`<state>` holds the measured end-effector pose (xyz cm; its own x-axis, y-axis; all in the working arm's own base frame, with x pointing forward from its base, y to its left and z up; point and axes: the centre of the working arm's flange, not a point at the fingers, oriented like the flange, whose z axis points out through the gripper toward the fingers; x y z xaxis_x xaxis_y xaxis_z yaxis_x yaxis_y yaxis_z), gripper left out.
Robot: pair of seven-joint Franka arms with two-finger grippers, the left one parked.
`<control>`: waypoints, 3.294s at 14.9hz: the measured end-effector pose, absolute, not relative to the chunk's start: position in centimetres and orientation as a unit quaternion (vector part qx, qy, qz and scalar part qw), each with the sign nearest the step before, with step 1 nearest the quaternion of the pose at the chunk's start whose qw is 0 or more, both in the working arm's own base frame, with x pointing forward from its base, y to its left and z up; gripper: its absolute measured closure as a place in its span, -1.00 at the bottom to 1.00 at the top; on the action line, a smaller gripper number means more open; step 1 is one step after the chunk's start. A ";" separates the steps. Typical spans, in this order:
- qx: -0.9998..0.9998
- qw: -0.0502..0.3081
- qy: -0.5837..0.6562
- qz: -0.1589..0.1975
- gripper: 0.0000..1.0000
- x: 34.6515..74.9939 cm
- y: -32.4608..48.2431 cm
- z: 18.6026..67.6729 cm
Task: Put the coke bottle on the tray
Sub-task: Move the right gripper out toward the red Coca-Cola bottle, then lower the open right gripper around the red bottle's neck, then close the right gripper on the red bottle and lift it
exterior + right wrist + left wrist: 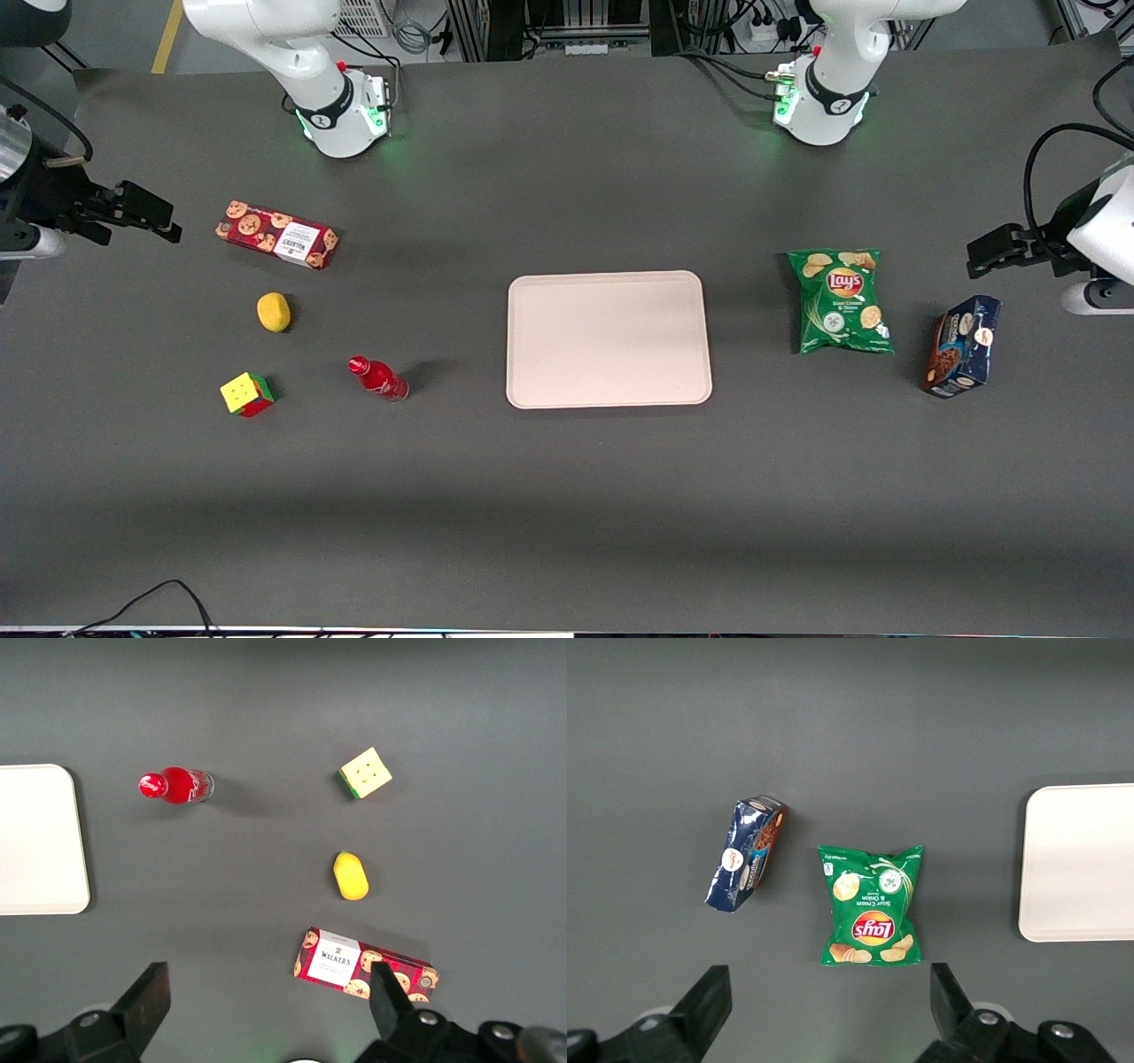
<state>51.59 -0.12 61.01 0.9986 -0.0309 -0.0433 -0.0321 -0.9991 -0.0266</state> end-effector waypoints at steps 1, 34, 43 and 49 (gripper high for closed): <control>-1.000 0.014 0.015 0.023 -1.00 51.7 -0.1 60.8; -0.999 0.005 -0.040 0.013 -1.00 59.2 15.5 33.2; -0.999 0.007 -0.042 0.008 -0.73 59.7 15.7 31.9; -0.999 0.008 -0.048 0.006 0.18 59.5 16.3 31.9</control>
<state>59.53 16.34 31.88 0.9954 0.0950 -0.0121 0.0948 -0.9954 -0.0157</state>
